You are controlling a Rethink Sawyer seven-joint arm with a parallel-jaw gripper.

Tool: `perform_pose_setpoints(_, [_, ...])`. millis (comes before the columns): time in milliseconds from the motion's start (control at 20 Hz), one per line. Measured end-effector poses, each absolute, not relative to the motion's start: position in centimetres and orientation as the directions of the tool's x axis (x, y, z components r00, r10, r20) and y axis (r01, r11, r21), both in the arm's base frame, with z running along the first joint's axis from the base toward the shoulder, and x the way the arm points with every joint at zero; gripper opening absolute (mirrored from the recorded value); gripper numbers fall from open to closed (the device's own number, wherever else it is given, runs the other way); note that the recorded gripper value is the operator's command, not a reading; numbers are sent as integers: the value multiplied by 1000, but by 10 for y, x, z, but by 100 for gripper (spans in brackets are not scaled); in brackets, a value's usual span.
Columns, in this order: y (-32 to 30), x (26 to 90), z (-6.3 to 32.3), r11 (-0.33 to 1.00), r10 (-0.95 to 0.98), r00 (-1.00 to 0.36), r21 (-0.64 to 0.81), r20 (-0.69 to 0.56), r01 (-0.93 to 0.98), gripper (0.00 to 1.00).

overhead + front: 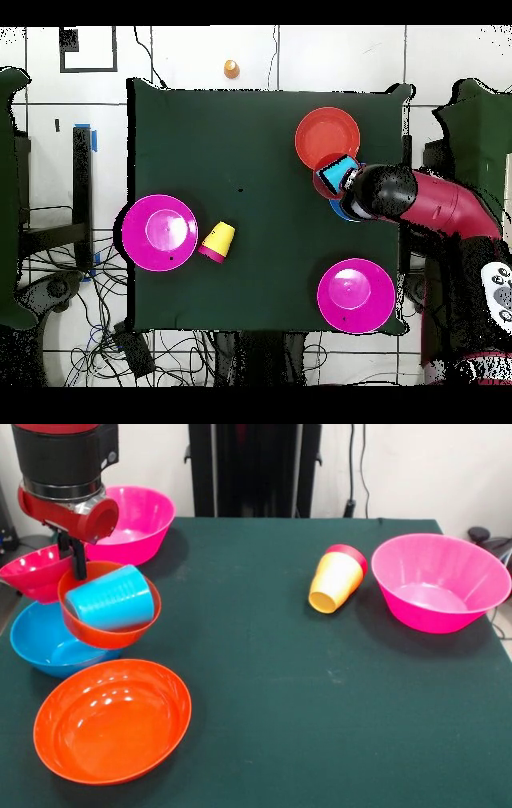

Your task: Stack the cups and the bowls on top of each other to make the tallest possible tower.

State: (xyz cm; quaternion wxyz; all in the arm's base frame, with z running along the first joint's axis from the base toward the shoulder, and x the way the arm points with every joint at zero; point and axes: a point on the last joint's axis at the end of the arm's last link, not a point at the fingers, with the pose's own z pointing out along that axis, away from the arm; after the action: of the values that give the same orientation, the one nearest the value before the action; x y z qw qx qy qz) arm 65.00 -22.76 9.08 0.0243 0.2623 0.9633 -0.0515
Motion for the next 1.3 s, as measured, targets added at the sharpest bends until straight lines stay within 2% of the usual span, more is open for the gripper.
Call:
perform_pose_setpoints(450, [-228,649,91,857,503,-861,-91,-74,508,0])
perform_pose_setpoints(500, [-228,649,91,857,503,-861,-91,-74,508,100])
perform_pose_setpoints(1300, [-228,649,91,857,503,-861,-91,-74,508,100])
